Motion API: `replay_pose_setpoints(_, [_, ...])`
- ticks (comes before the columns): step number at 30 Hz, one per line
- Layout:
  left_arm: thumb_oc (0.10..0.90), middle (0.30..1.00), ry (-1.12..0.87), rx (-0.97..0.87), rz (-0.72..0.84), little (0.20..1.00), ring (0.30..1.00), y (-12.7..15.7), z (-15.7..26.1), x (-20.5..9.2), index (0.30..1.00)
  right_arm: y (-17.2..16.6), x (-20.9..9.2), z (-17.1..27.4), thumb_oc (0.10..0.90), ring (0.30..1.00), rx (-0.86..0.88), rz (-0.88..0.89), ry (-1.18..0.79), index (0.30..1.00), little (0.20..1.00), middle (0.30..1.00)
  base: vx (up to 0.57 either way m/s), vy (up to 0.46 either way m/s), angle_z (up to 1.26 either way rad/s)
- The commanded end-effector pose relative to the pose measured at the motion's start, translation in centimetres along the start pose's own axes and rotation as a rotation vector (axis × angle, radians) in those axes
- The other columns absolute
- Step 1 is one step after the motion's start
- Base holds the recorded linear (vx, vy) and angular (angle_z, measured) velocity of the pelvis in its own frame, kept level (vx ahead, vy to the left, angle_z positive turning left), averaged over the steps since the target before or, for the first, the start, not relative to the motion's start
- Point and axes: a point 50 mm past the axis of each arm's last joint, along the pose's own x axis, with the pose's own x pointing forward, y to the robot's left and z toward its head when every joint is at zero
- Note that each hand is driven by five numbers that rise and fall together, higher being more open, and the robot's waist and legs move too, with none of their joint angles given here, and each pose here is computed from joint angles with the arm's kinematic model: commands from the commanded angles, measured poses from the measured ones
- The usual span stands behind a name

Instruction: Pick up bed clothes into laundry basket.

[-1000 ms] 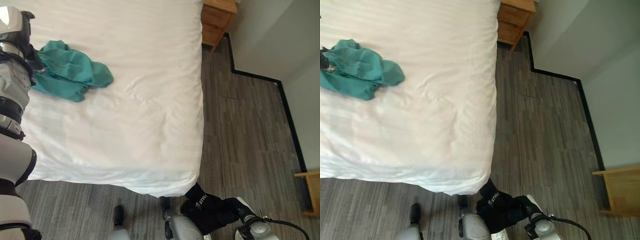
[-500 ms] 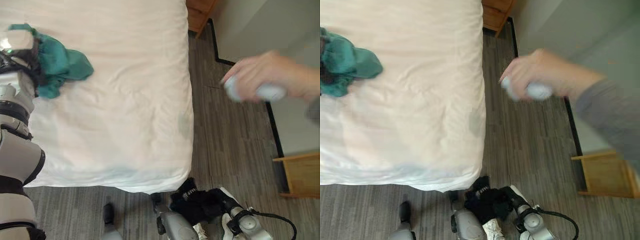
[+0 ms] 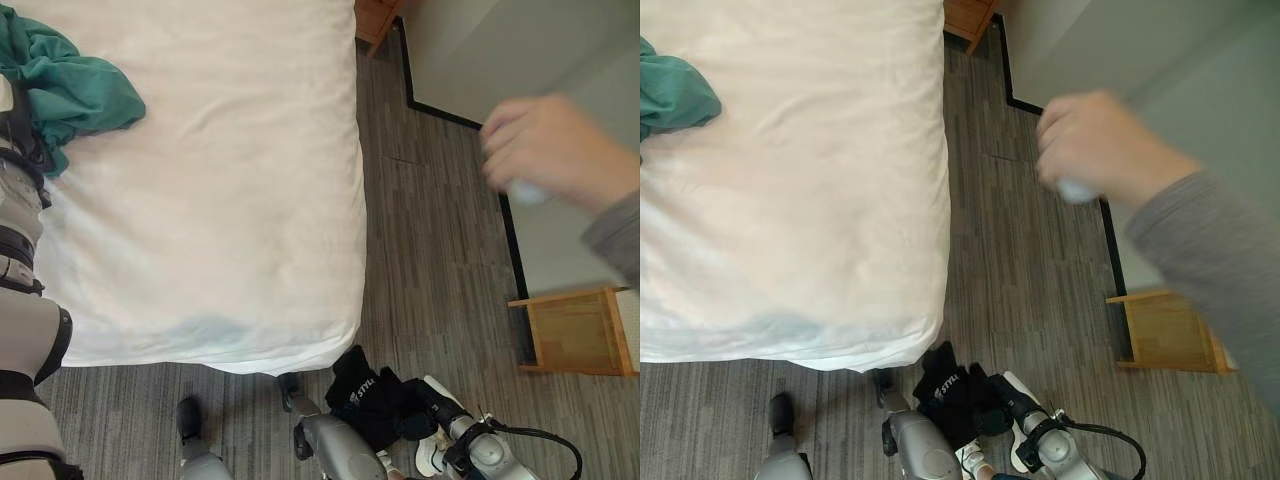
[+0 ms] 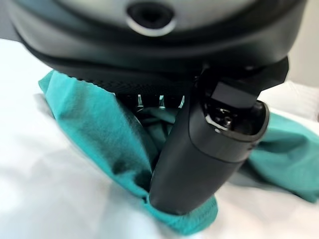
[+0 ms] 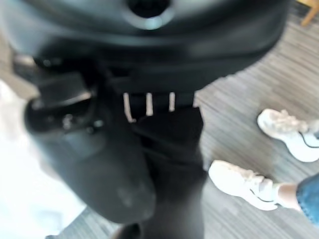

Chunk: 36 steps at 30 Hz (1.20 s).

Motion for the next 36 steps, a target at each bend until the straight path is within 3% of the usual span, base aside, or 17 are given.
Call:
replay_pose_setpoints(1, [0.400,0.300,-0.206,-0.289,0.063,0.300,0.300,2.5,6.0,0.2,0.300,-2.8,-0.6,-0.6,0.400,0.300,-0.051,-0.072,0.014,0.300,0.300,0.300,0.05,-0.011,0.14])
replay_pose_setpoints(2, [0.400,0.300,-0.289,-0.404,0.121,0.300,0.300,4.3,8.1,0.0,0.300,-2.8,-0.7,-1.0,0.400,0.300,-0.042,-0.079,0.031,0.300,0.300,0.300,0.07,-0.022,0.12])
replay_pose_setpoints(6, [0.400,0.300,-0.502,-0.620,0.183,0.300,0.300,6.2,12.7,-1.7,0.300,-3.0,-0.9,-1.9,0.400,0.300,-0.017,-0.104,0.065,0.300,0.300,0.300,0.09,-0.025,0.19])
replay_pose_setpoints(7, [0.400,0.300,-0.613,-0.748,0.180,0.300,0.300,5.7,14.8,-3.2,0.300,-3.3,-1.0,-2.4,0.400,0.300,0.014,-0.136,0.086,0.300,0.300,0.300,0.07,-0.034,0.13])
replay_pose_setpoints(11, [0.400,0.300,-0.769,-0.895,0.131,0.300,0.300,4.0,16.2,-6.1,0.300,-5.1,-1.5,-2.2,0.400,0.300,0.041,-0.227,0.076,0.300,0.300,0.300,0.07,-0.027,0.18])
replay_pose_setpoints(12, [0.400,0.300,-0.815,-0.940,0.075,0.300,0.300,2.1,15.6,-7.7,0.300,-7.3,-2.0,-1.8,0.400,0.300,0.117,-0.350,0.045,0.300,0.300,0.300,0.05,-0.020,0.12])
replay_pose_setpoints(14, [0.400,0.300,-0.828,-1.007,0.034,0.300,0.300,1.0,14.5,-8.7,0.300,-8.9,-2.8,-1.3,0.400,0.300,0.151,-0.432,0.006,0.300,0.300,0.300,0.08,0.006,0.16])
replay_pose_setpoints(15, [0.400,0.300,-0.838,-1.119,-0.026,0.300,0.300,-0.4,12.7,-10.1,0.300,-12.0,-4.0,-0.1,0.400,0.300,0.219,-0.584,-0.077,0.300,0.300,0.300,0.09,0.004,0.05])
replay_pose_setpoints(18, [0.400,0.300,-0.827,-1.183,-0.057,0.300,0.300,-1.3,11.5,-11.1,0.300,-13.2,-4.9,0.4,0.400,0.300,0.211,-0.638,-0.106,0.300,0.300,0.300,0.05,0.002,0.01])
replay_pose_setpoints(19, [0.400,0.300,-0.796,-1.320,-0.112,0.300,0.300,-3.0,9.8,-12.9,0.300,-15.9,-6.3,3.0,0.400,0.300,0.243,-0.778,-0.251,0.300,0.300,0.300,0.05,-0.008,0.01])
replay_pose_setpoints(20, [0.400,0.300,-0.791,-1.322,-0.113,0.300,0.300,-3.1,9.7,-13.0,0.300,-15.9,-6.4,3.0,0.400,0.300,0.239,-0.777,-0.248,0.300,0.300,0.300,0.00,0.000,0.00])
replay_pose_setpoints(23, [0.400,0.300,-0.715,-1.466,-0.200,0.300,0.300,-5.7,7.2,-16.1,0.300,-18.2,-8.2,7.5,0.400,0.300,0.338,-0.908,-0.526,0.300,0.300,0.300,0.03,-0.002,-0.01])
replay_pose_setpoints(28, [0.400,0.300,-0.458,-1.664,-0.498,0.300,0.300,-11.7,4.1,-22.8,0.300,-15.4,-10.7,14.6,0.400,0.300,0.582,-0.777,-1.051,0.300,0.300,0.300,0.05,-0.021,0.03])
replay_pose_setpoints(30, [0.400,0.300,-0.353,-1.778,-0.660,0.300,0.300,-13.4,3.8,-25.5,0.300,-14.1,-10.9,15.4,0.400,0.300,0.696,-0.682,-1.147,0.300,0.300,0.300,0.02,-0.023,0.06])
replay_pose_setpoints(33, [0.400,0.300,-0.291,-1.768,-0.803,0.300,0.300,-15.0,4.1,-27.5,0.300,-12.2,-10.0,15.3,0.400,0.300,0.767,-0.578,-1.130,0.300,0.300,0.300,0.01,0.005,0.12])
replay_pose_setpoints(36, [0.400,0.300,-0.365,-1.692,-0.741,0.300,0.300,-14.2,4.3,-26.0,0.300,-11.7,-9.5,14.7,0.400,0.300,0.749,-0.556,-1.073,0.300,0.300,0.300,-0.02,0.042,0.15])
